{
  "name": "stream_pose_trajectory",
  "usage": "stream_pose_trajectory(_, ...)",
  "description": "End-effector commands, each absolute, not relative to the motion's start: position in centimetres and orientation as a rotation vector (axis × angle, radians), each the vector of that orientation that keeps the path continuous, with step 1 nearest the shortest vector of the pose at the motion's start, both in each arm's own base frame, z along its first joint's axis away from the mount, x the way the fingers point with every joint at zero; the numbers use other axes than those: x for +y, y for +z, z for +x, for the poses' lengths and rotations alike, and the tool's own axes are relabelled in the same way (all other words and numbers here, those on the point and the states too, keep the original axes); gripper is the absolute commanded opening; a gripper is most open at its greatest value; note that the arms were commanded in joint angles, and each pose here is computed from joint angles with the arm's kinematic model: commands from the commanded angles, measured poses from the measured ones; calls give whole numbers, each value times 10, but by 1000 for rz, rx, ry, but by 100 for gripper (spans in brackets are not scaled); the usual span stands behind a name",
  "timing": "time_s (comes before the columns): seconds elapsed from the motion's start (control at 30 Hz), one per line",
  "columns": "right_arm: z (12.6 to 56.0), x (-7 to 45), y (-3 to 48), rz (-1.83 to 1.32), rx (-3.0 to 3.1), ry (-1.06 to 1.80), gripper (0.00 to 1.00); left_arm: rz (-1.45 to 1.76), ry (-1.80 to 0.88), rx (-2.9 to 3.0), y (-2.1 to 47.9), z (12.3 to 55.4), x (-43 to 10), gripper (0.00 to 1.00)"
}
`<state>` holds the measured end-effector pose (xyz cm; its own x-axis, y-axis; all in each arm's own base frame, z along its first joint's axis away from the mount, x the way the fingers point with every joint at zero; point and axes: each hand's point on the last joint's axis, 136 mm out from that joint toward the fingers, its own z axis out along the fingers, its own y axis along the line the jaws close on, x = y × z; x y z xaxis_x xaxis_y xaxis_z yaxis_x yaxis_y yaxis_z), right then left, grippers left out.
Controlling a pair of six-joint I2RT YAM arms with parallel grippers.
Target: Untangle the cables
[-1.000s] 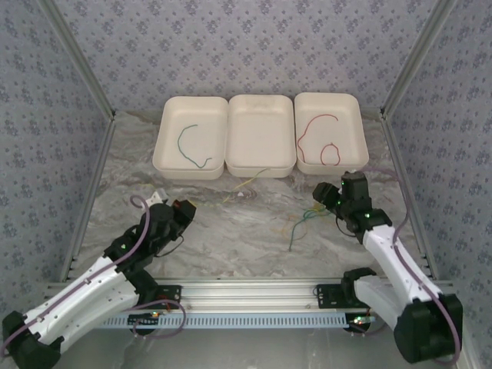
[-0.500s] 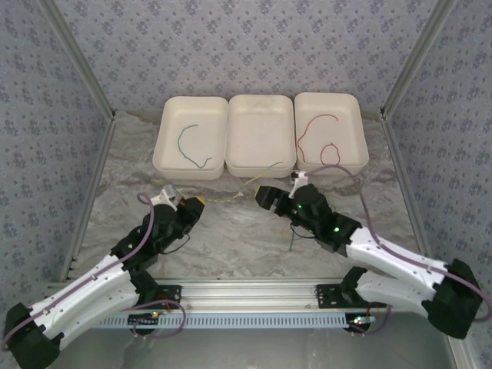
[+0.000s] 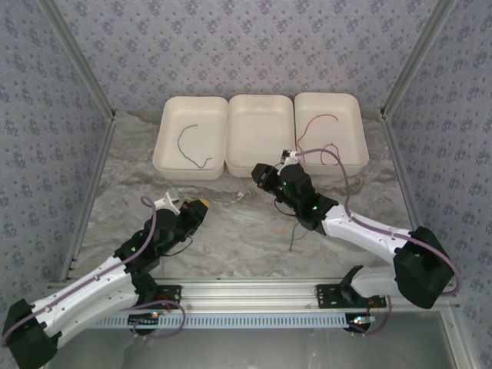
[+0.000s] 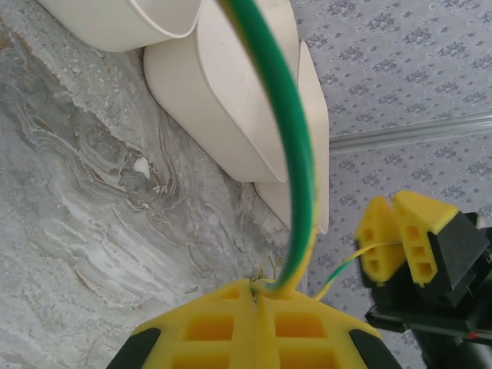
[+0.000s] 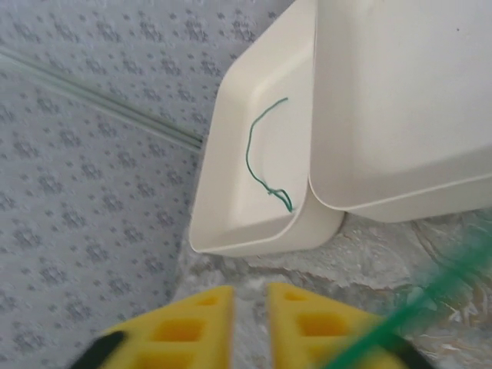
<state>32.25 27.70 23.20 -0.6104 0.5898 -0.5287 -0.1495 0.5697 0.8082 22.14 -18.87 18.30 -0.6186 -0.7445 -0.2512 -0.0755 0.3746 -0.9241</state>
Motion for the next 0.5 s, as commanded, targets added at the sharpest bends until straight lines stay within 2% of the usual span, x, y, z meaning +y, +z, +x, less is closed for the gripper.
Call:
stream_pose_trajectory(0.0,325,272,252,371,1897,1149,0,-725,-1347,1878,199,222,-189,0)
stream_pose_trajectory(0.3,316,233,291,442,1697,1180,0,-983,-1407,1671,193,223,-166,0)
stream_pose_trajectory(0.47,313,242,302,367,1726,1156,0,-1085,-1437,1640,201,225,-166,1)
